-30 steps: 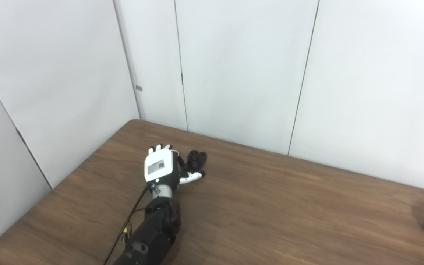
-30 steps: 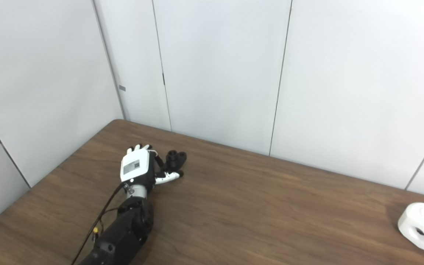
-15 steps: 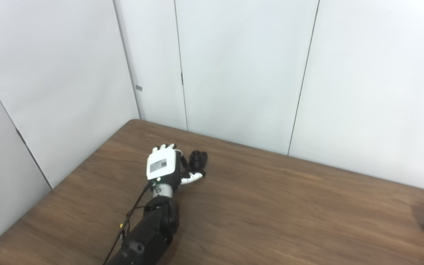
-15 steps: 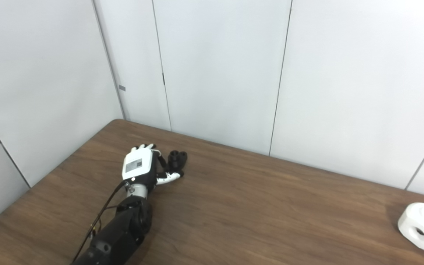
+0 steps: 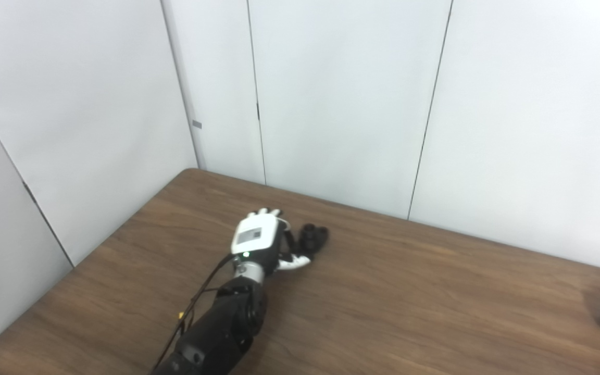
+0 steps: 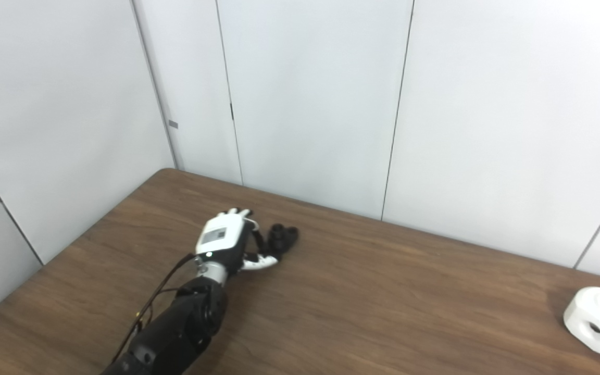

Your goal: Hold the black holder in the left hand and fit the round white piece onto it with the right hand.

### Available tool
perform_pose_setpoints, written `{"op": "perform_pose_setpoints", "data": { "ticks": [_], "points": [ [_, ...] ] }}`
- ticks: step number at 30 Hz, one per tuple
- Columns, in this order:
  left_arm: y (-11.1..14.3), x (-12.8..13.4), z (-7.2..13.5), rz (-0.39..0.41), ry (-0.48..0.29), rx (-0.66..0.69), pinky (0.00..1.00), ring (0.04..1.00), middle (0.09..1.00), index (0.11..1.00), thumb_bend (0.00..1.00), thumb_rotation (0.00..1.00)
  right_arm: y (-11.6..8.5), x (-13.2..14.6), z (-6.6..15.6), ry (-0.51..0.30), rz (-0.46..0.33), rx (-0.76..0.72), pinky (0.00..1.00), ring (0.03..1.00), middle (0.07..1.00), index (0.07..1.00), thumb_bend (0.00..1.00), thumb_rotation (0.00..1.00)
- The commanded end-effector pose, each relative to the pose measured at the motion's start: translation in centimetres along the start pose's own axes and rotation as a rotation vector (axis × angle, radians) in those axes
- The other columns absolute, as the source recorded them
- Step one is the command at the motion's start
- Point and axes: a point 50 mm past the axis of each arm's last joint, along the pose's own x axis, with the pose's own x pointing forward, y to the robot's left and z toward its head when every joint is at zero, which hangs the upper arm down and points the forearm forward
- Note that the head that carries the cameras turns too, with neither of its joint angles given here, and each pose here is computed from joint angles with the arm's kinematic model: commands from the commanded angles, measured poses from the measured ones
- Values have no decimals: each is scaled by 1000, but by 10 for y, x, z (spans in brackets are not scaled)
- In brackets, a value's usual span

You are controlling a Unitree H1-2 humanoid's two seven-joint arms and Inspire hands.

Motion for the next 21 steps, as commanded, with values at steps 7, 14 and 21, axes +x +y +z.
{"op": "perform_pose_setpoints", "data": {
  "ticks": [7, 14, 21],
  "points": [
    [-15, -10, 35, -155, -201, 11, 1000, 1000, 935, 480, 521, 51, -1, 3, 7, -46, -15, -19, 937, 980, 960, 945, 736, 926],
    [-15, -15, 47, -223, -344, 7, 1000, 1000, 943, 481, 521, 54, 0, 5, 8, -52, -21, -19, 906, 966, 948, 926, 762, 916],
    [-12, -22, 62, -273, -489, -1, 1000, 1000, 949, 482, 520, 50, 4, 9, 7, -88, -26, -27, 878, 945, 937, 921, 731, 908]
  ]
}}
